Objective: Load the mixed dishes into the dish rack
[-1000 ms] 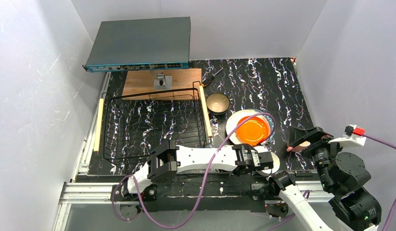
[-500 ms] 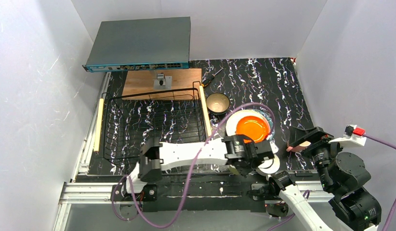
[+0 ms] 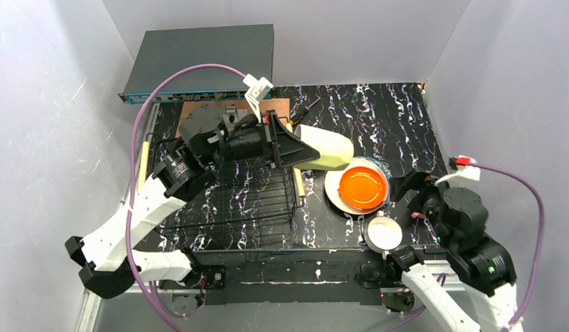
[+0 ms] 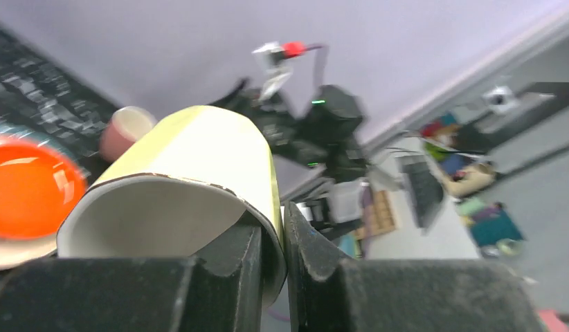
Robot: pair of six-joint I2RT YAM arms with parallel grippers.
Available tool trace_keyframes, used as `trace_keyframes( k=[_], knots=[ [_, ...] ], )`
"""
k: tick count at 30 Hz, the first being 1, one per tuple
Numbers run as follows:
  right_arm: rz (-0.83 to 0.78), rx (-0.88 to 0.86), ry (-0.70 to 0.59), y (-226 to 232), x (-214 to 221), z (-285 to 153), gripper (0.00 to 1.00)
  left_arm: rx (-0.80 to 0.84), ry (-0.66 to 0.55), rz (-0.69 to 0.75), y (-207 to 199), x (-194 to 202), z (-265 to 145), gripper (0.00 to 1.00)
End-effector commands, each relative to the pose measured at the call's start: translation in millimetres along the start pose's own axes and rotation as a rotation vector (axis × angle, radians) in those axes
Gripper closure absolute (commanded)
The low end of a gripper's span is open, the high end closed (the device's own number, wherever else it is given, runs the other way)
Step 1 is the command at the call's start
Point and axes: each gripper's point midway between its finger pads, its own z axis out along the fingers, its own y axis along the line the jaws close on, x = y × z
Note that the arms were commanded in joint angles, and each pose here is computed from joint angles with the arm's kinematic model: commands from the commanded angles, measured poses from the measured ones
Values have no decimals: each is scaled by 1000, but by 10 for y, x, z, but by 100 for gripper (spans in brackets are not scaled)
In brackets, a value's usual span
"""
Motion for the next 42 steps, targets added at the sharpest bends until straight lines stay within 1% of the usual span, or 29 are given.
trace_keyframes(
  k=[1, 4, 5, 7, 9, 11, 14, 15, 17, 20, 22, 24, 27, 32, 34, 36, 37, 42],
  knots=[
    [-130, -407, 96, 803, 129, 172, 0, 360, -55, -125, -515, -281, -202, 100],
    [-181, -728, 148, 1321, 240, 59, 0, 467, -142, -217, -534, -508, -325, 100],
    [-186, -833, 158, 1471, 260, -13, 0, 505, -170, -271, -519, -594, -362, 100],
    [-175, -1029, 130, 1754, 203, -171, 0, 587, -220, -327, -516, -704, -440, 100],
    [-136, -1161, 100, 1953, 169, -294, 0, 660, -258, -366, -542, -779, -511, 100],
    [-103, -1250, 41, 2122, 83, -423, 0, 693, -285, -384, -565, -791, -582, 100],
    [-58, -1297, -46, 2308, -26, -547, 0, 677, -337, -378, -558, -745, -688, 100],
    [-33, -1290, -76, 2353, -83, -548, 0, 659, -351, -372, -541, -718, -716, 100],
    [43, -1278, -100, 2462, -164, -568, 5, 624, -368, -366, -506, -664, -747, 100],
    [113, -1325, -125, 2652, -253, -665, 14, 601, -393, -373, -470, -639, -790, 100],
    [128, -1352, -150, 2762, -292, -736, 16, 605, -411, -386, -466, -647, -820, 100],
    [156, -1308, -175, 2851, -352, -698, 16, 620, -423, -387, -490, -650, -859, 100],
    [194, -1195, -157, 2920, -405, -539, 16, 621, -429, -381, -516, -642, -891, 100],
    [200, -1244, -152, 3087, -529, -663, 19, 611, -430, -379, -519, -616, -911, 100],
    [204, -1239, -147, 3115, -545, -669, 23, 612, -427, -380, -515, -611, -909, 100],
    [206, -1241, -152, 3125, -552, -676, 32, 615, -429, -383, -505, -605, -911, 100],
    [205, -1246, -160, 3124, -566, -686, 34, 615, -431, -385, -497, -601, -913, 100],
    [227, -1229, -182, 3112, -619, -664, 37, 605, -453, -394, -418, -593, -913, 100]
  ],
)
